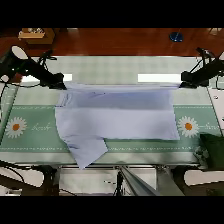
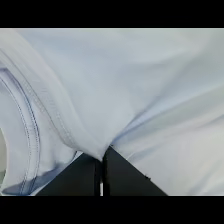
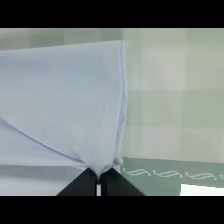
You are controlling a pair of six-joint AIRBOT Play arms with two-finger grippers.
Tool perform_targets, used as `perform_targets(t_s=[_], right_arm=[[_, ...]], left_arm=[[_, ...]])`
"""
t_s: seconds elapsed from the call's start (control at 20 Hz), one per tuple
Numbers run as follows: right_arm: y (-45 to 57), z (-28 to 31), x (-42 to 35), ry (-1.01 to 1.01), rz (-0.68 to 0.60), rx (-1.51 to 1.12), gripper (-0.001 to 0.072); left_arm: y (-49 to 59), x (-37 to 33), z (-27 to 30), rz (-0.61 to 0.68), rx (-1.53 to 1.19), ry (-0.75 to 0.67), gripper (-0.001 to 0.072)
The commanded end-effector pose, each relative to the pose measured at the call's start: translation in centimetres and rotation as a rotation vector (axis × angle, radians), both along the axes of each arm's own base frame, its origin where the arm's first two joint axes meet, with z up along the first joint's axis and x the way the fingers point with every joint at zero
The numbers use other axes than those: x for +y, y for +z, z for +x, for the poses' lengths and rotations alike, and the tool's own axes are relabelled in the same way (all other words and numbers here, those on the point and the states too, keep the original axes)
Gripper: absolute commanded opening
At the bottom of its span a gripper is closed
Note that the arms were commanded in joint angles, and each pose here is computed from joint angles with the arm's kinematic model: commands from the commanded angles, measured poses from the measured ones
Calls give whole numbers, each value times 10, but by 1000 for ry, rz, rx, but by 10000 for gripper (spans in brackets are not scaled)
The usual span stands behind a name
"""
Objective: Fold the shirts.
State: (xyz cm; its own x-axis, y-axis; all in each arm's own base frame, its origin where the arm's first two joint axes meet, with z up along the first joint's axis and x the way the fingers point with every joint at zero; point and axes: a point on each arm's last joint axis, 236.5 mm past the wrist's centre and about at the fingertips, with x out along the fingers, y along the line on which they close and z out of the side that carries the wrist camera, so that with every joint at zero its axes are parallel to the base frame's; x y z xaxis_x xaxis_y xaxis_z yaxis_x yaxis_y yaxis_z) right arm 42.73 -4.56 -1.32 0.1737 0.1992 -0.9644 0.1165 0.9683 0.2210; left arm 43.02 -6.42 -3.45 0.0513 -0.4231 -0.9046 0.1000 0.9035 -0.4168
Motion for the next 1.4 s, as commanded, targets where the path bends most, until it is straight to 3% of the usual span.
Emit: perform_targets(t_s=[0.0,0.2,0.25,0.3,0.35,0.4,0.45,0.55,0.7,0.75,0.8,0.85,1.1,1.35], right_arm=[[-13,2,-6,-9,-25,6,19],[-1,26,21,-51,106,-92,28],[5,29,34,-49,164,-105,110],[11,27,46,-26,218,-104,177],[16,22,54,6,249,-89,231],[21,12,58,54,264,-59,314],[29,-2,59,115,268,-22,338],[42,-33,42,179,210,72,338],[53,-75,-33,85,-35,191,340],[58,-83,-48,46,-66,193,341],[61,-91,-58,12,-64,189,343],[60,-99,-62,-18,-44,186,343],[34,-116,-37,-110,230,63,363],[14,-114,-15,-131,341,7,381]], left_arm=[[-21,0,-8,-4,70,6,27],[-17,-6,5,-34,24,29,70],[-15,-7,5,-41,21,31,95],[-13,-6,4,-41,23,28,212],[-8,-4,2,-44,32,21,275],[0,0,-1,-49,39,2,276],[11,7,-5,-55,48,-19,275],[37,26,-9,-62,56,-23,275],[71,62,-24,-59,50,44,276],[77,71,-35,-64,75,68,332],[79,77,-51,-75,120,79,484],[76,82,-68,-83,167,95,522],[34,85,-151,-111,234,265,522],[-11,45,-248,-170,337,286,524]])
